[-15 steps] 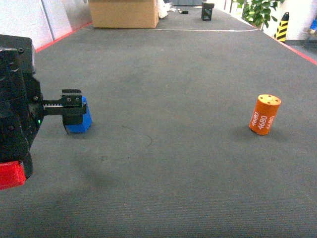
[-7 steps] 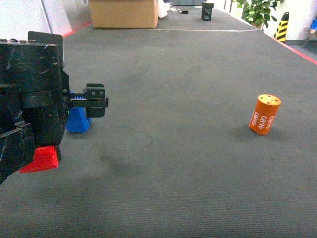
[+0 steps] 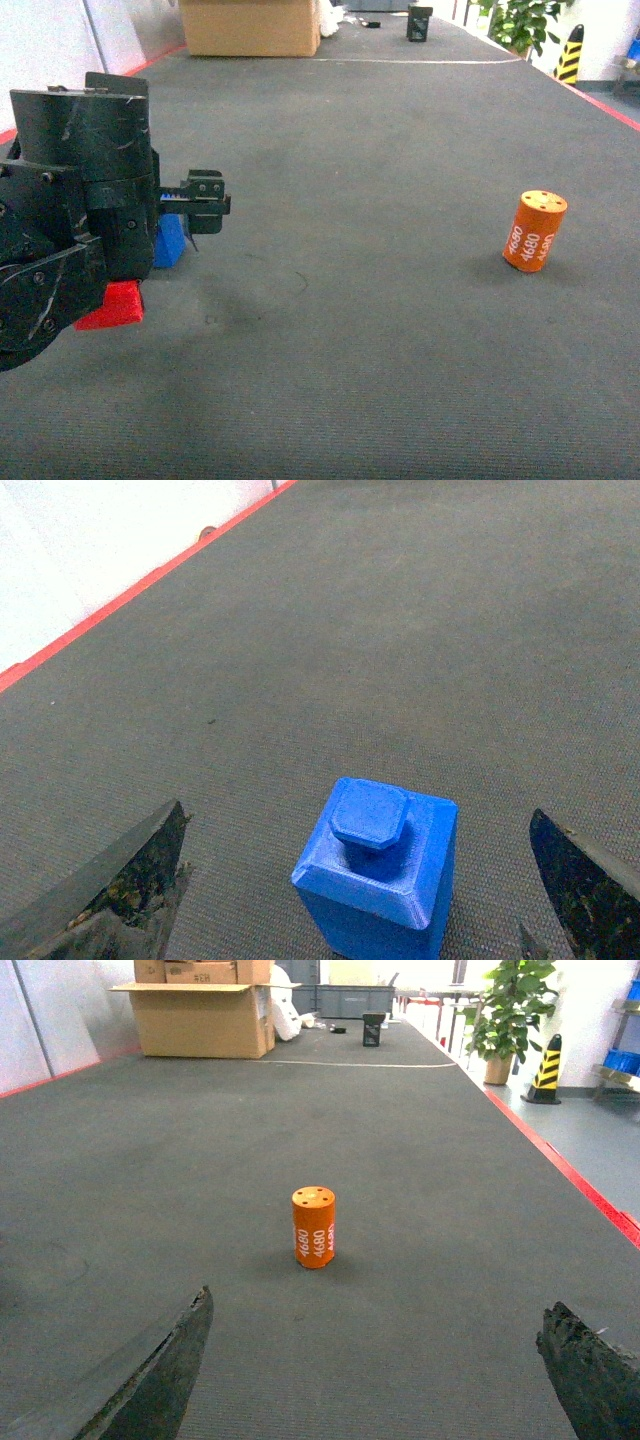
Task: Sort blue parts and orange caps into right shelf containers
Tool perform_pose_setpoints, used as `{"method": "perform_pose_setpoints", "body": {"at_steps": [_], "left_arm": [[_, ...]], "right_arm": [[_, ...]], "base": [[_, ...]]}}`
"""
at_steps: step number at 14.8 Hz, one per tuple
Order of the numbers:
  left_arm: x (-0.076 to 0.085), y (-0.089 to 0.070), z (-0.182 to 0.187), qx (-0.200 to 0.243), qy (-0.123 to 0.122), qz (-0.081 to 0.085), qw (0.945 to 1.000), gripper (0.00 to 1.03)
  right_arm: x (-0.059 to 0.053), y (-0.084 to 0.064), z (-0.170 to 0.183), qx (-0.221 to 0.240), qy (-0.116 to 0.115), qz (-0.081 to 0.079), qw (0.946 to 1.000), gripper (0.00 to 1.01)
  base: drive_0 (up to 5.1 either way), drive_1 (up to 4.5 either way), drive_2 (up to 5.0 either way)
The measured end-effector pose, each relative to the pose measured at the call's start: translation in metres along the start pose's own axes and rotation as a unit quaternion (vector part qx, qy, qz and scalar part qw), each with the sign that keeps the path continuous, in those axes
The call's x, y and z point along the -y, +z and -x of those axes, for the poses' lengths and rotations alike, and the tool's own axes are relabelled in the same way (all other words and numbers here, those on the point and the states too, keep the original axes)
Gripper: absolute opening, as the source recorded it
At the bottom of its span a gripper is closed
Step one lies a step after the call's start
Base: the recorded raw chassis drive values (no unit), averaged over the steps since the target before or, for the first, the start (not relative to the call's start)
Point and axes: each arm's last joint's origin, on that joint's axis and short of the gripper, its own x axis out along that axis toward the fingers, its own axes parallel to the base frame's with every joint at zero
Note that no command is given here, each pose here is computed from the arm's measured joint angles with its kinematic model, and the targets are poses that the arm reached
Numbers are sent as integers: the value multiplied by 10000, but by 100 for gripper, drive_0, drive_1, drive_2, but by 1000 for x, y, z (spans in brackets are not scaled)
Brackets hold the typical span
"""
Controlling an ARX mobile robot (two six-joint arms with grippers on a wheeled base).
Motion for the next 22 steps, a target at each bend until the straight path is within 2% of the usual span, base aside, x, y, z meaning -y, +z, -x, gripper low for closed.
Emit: {"method": "perform_pose_setpoints", "body": {"at_steps": [13, 22], "left_arm": [[10, -2, -28, -95, 97, -36, 9999, 98], [15, -7, -34, -162, 102, -68, 9998, 98]], "right_arm": [[0, 0, 0, 2, 0, 0, 10000, 98], [0, 0, 0, 2, 0, 0, 10000, 98]], "base": [[0, 0, 0], [0, 0, 0]]}}
